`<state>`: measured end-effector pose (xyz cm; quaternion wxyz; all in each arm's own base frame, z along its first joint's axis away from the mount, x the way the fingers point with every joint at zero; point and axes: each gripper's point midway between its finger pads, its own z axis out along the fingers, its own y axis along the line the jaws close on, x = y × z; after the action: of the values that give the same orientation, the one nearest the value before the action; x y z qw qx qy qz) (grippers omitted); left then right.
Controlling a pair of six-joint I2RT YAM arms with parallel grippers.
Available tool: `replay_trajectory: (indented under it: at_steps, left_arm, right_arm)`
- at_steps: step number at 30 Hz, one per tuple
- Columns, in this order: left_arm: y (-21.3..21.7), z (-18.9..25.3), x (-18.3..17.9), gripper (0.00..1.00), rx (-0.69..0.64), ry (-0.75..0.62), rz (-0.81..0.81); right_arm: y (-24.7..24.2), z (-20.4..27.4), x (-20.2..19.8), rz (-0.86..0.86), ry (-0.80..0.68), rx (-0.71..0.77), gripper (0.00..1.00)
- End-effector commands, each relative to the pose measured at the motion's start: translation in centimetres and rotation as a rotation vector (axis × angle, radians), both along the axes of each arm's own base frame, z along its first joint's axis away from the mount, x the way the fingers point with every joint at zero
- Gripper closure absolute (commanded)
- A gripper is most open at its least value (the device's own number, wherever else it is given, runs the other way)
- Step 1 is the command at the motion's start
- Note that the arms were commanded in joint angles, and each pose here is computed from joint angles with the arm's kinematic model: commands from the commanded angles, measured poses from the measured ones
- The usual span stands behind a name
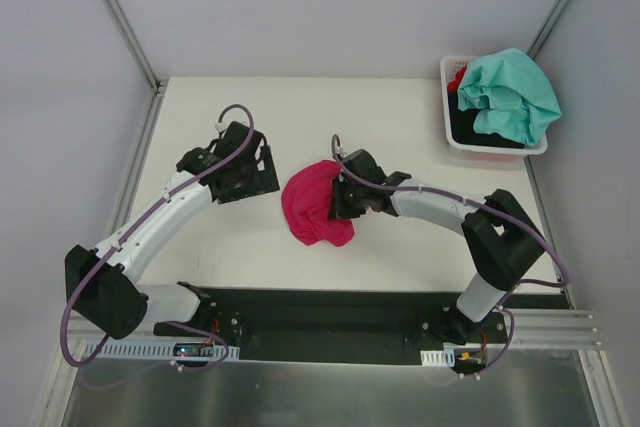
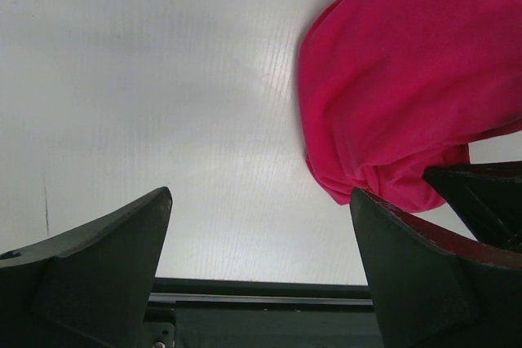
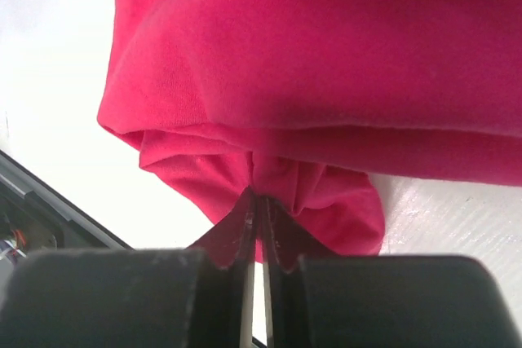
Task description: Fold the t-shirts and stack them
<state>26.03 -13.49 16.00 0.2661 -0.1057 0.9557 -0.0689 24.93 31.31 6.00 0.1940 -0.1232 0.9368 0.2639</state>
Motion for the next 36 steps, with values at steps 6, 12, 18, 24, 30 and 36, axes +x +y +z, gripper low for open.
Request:
replay_trajectory:
  at_steps: [6, 12, 18, 24, 30, 36]
  left_arm:
    - [0.4, 0.6, -0.2, 0.09, -0.014, -0.022, 0.010]
    - [0.0, -0.1, -0.4, 0.09, -0.031, 0.006, 0.012]
    - [0.0, -0.3, -0.9, 0.09, -0.048, 0.000, 0.014]
    - [0.3, 0.1, -1.3, 0.09, -0.055, -0.020, 0.011]
    - [0.1, 0.1, -1.7, 0.09, -0.073, -0.016, 0.010]
    - [0.2, 0.1, -1.8, 0.09, -0.076, -0.017, 0.013]
  right_arm:
    - [0.6, 6.8, 0.9, 0.025, -0.129, 0.001, 0.99]
    - [0.8, 22.1, 3.6, 0.078, -0.432, 0.071, 0.99]
    - [-0.3, 36.4, 4.3, 0.119, -0.739, 0.145, 0.99]
    - [-2.7, 44.4, 2.6, 0.144, -0.996, 0.207, 0.99]
    - [-6.4, 50.4, 1.3, 0.063, -1.191, 0.251, 0.99]
    - [-7.1, 50.7, 0.9, 0.057, -1.224, 0.247, 0.99]
